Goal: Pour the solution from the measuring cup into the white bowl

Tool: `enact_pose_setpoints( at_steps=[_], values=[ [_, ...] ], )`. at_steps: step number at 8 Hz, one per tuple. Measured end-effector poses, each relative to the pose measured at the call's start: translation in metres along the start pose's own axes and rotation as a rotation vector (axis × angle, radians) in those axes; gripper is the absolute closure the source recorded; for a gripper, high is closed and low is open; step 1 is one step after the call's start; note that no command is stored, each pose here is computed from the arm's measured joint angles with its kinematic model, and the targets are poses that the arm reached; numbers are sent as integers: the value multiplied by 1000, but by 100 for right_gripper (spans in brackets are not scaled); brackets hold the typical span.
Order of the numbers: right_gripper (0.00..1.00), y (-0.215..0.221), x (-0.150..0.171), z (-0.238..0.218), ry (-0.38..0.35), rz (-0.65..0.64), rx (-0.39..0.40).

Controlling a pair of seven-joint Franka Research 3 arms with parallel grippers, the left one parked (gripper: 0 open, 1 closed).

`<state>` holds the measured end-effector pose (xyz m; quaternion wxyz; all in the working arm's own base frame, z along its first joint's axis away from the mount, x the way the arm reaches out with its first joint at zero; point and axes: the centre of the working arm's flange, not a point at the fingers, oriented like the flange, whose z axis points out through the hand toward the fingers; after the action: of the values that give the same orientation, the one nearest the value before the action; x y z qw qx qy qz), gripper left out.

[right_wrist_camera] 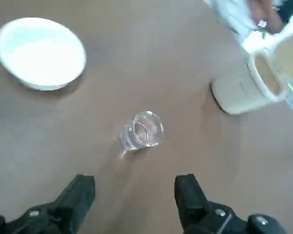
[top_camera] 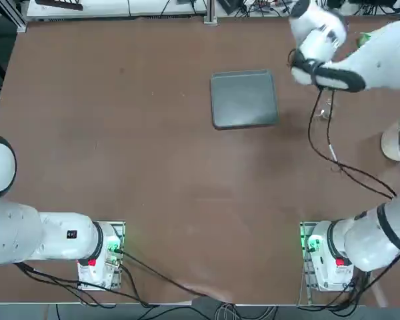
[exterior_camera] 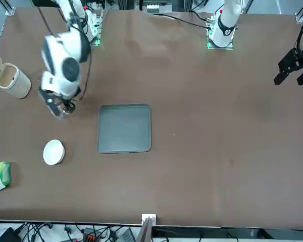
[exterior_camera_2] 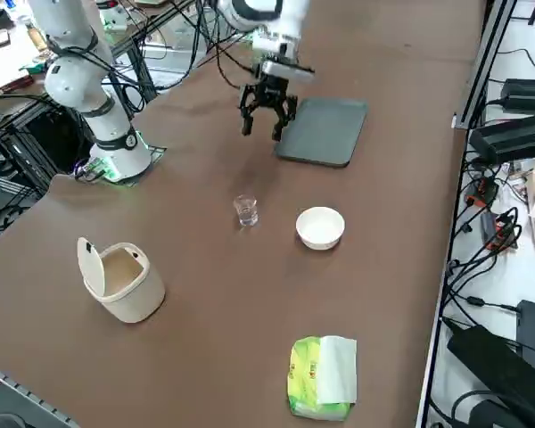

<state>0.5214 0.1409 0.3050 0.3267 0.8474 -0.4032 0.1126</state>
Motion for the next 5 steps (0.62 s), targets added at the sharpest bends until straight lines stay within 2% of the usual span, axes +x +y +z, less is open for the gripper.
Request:
enact_pose_setpoints(
  at_steps=[2, 5],
  values=[
    [4, -26, -29, 42, 54, 201, -74],
    [5, -48, -34, 86, 139, 490, -160]
  ],
)
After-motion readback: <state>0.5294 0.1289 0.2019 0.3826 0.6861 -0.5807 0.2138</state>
